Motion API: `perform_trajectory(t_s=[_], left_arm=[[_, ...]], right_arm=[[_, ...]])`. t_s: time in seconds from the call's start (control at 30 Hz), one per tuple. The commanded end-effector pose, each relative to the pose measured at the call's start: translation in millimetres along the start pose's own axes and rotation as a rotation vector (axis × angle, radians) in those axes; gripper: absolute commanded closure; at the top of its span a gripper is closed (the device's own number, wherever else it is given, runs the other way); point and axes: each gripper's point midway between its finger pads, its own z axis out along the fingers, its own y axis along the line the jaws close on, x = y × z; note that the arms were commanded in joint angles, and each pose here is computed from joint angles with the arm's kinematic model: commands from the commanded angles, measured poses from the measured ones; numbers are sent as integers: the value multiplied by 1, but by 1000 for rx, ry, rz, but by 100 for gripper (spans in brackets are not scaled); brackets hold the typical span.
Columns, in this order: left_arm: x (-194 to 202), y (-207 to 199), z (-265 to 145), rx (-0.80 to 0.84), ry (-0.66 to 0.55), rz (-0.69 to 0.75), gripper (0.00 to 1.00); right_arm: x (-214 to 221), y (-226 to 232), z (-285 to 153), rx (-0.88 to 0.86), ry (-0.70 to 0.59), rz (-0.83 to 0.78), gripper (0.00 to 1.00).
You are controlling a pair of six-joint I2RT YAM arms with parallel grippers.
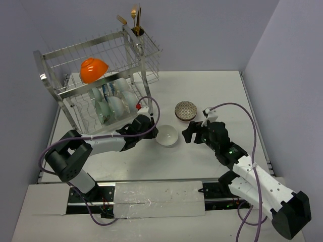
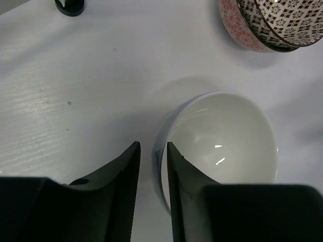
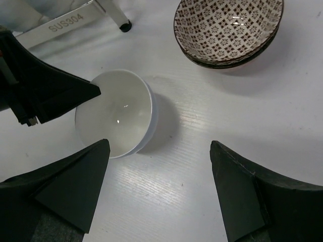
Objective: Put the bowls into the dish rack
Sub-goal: Place the bowl at the center of the board, then pick up the bowl from the center of the board.
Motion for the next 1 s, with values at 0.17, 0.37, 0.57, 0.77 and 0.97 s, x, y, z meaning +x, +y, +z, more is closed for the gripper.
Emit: perform_trajectory(t_s=[0.17, 0.37, 0.57, 0.77, 0.97], left_arm=[[-46, -8, -30, -42, -102, 2, 35], [-97, -5, -80, -131, -187, 71, 1], [-114, 22, -118, -232, -192, 112, 1], [-85, 45, -131, -172, -130, -24, 1], [-36, 25, -125, -48, 84, -103, 4]], right_arm=[[-16, 44, 5, -115, -14, -155, 13], [3, 85, 13, -178, 92, -337, 14], [26, 112, 30, -216, 231, -450, 21], [40, 115, 44, -187, 308, -461, 29], [24, 101, 43, -80, 280, -452, 30]])
